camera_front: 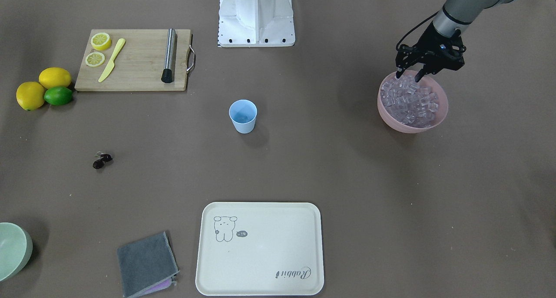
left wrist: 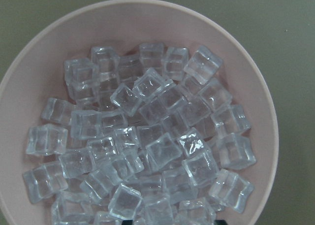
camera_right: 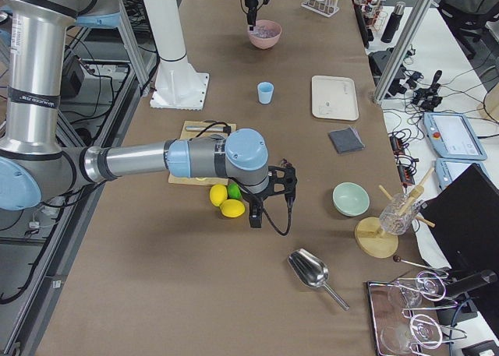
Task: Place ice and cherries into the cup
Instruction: 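Close the left gripper on an ice cube in the pink bowl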
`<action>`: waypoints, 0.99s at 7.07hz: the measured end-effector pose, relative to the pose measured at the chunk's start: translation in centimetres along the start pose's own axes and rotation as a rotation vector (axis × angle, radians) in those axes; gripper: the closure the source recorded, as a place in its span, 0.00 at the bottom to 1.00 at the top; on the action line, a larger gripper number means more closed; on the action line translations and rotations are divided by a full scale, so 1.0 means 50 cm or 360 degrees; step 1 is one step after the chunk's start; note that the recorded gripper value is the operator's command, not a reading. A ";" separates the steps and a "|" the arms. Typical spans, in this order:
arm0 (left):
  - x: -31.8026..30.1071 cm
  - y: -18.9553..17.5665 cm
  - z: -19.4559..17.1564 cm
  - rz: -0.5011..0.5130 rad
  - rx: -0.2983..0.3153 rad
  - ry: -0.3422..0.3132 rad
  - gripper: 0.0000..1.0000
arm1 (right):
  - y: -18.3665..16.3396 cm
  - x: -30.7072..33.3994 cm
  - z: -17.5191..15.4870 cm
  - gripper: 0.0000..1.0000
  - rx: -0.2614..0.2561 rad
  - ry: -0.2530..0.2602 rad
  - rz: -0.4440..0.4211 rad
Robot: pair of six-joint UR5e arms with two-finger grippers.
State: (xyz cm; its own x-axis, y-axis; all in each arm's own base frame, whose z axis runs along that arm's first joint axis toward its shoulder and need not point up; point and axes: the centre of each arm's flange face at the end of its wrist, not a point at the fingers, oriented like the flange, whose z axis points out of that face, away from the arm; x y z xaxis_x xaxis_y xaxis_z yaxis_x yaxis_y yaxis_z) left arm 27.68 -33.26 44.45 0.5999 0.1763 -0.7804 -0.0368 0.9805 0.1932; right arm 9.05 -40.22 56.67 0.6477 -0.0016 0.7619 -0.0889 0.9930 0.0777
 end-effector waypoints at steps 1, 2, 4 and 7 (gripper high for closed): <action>0.000 0.000 0.002 0.0001 -0.0001 -0.0001 0.37 | 0.000 -0.001 -0.001 0.00 0.0002 0.0001 -0.0002; 0.001 0.001 0.005 0.0003 -0.0005 -0.0002 0.37 | 0.000 -0.003 -0.002 0.00 0.0004 0.0001 -0.0004; 0.004 0.003 0.010 0.0006 -0.0011 -0.0002 0.37 | 0.000 -0.003 -0.003 0.00 0.0005 0.0002 -0.0004; 0.013 0.010 0.018 0.0020 -0.0029 0.0003 0.37 | 0.001 -0.003 -0.004 0.00 0.0006 0.0002 -0.0004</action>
State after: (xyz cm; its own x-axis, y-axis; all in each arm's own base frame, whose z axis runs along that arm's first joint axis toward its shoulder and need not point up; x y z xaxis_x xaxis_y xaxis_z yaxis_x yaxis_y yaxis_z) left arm 28.77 -32.73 44.60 0.5979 0.1889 -0.7790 -0.0589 0.9795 0.1924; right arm 9.11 -40.13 56.42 0.6489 -0.0043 0.7609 -0.0900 0.9925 0.0823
